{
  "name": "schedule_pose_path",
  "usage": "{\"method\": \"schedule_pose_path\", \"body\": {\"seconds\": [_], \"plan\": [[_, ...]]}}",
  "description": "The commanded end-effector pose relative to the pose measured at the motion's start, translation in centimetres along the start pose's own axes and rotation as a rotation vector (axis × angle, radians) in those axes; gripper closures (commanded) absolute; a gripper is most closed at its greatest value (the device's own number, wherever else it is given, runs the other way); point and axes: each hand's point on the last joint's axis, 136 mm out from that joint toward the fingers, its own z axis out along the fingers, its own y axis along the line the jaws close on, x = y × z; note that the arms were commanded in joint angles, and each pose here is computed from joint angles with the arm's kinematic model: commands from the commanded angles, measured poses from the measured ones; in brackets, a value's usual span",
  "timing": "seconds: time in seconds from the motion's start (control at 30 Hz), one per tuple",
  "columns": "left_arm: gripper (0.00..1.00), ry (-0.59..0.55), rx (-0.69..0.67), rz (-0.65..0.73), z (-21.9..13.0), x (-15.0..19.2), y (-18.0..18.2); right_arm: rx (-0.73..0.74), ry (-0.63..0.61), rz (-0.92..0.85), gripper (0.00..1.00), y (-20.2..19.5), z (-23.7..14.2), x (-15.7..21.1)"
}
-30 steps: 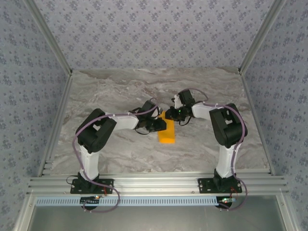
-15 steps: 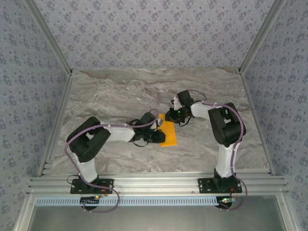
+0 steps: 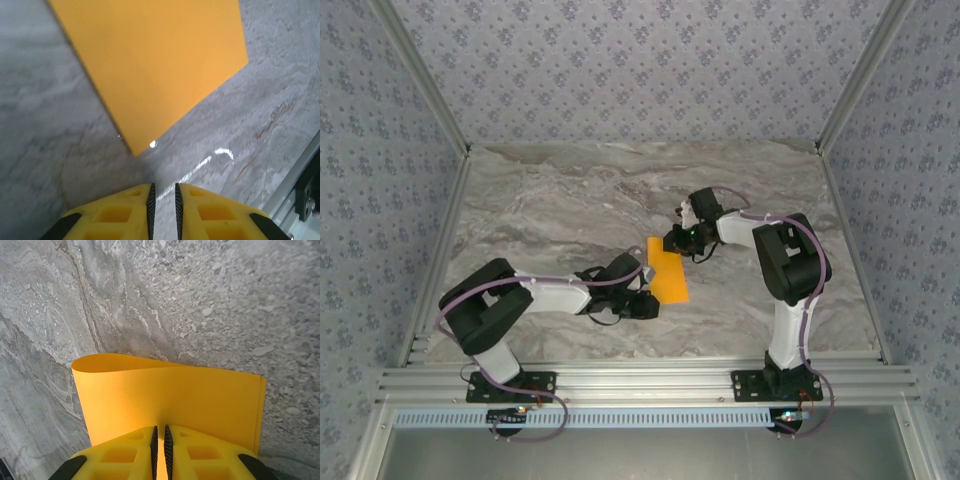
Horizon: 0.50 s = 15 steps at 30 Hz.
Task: Fold a paper plane with a square sheet of paper (fold left side to right side)
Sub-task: First fold the square sheet of paper in half at the center of the table.
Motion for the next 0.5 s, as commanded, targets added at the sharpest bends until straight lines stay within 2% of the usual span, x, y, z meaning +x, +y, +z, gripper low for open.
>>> {"method": "schedule_pose_path", "body": {"seconds": [0.0,0.1,0.2,0.47], "plan": [[0.78,-0.064,0.063,0.002,-3.1,-2.0,-1.8,0.067,0.014,0.038,0.82,-2.0,0.1,0.8],[0.76,-0.117,0.049,0.014,-5.1,-5.0,-1.6,0.063,0.015,0.036,0.82,-1.9,0.1,0.8],[0.77,-0.122,0.043,0.007,-5.5,-7.7,-0.9,0.058,0.016,0.031,0.82,-1.8,0.2,0.8],[0.78,-0.072,0.068,0.050,-2.1,-11.0,-1.6,0.038,0.021,0.023,0.82,-1.2,0.1,1.0]]}}
